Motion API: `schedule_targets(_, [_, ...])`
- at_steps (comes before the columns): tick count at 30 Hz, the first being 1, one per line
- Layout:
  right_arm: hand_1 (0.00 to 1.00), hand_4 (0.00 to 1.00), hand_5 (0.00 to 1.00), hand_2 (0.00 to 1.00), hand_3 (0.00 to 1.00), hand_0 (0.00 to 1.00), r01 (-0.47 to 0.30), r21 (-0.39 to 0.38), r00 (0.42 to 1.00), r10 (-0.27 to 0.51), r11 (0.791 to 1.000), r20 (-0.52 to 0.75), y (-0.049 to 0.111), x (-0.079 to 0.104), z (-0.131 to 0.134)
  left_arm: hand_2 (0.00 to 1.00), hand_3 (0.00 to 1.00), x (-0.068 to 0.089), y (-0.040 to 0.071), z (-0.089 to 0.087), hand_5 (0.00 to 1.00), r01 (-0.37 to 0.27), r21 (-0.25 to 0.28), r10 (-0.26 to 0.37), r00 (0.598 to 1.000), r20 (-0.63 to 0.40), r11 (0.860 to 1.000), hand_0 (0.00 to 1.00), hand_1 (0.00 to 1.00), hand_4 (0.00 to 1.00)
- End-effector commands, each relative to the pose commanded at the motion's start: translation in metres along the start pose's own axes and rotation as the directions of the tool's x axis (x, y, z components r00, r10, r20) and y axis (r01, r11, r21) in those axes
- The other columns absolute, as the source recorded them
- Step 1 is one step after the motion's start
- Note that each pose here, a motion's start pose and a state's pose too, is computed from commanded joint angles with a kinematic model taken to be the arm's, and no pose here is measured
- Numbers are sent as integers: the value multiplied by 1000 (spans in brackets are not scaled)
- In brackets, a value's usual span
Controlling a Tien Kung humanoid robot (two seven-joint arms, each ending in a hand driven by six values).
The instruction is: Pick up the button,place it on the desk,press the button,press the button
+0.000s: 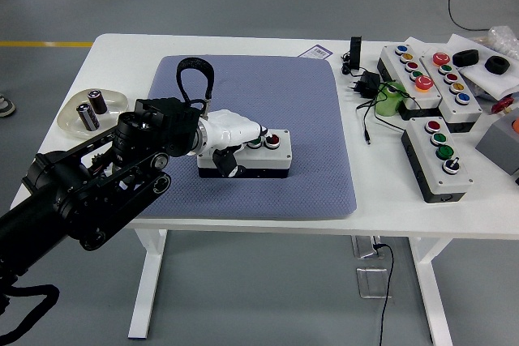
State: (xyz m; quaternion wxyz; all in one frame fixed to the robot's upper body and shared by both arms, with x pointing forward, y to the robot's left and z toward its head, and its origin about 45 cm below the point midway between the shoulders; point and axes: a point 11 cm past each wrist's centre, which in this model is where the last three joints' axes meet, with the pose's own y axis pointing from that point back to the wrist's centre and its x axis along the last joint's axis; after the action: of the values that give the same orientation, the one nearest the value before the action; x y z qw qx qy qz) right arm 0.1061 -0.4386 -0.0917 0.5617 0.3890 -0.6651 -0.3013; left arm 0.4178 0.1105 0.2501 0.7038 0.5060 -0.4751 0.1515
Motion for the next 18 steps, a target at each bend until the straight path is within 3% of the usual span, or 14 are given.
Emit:
schedule_targets(5, [567, 265, 270, 600, 644, 651, 0, 0, 1000, 0, 1000, 1, 0, 0, 0, 57, 871, -1, 0, 1, 2, 2, -1, -2, 1000, 7, 1000, 5, 20, 634])
schedule_targets(10, [567, 265, 270, 600, 644, 651, 1, 0, 1000, -1, 1000, 0, 0, 0, 0, 57, 871, 9, 6, -2, 2, -33, 3, 33, 999, -8, 999, 5, 20, 634])
schedule_targets(14, [567, 265, 270, 600, 644, 651, 0, 1, 1000, 0, 1000, 0, 0, 0, 0, 58, 872, 22, 15, -10, 2, -89, 15, 89, 995, -52, 996, 6, 21, 632])
schedule_targets(18, [567, 266, 271, 600, 643, 652, 0, 0, 1000, 0, 1000, 1, 0, 0, 0, 58, 873, 33, 25, -27, 2, -149, 21, 150, 975, -166, 989, 5, 22, 631])
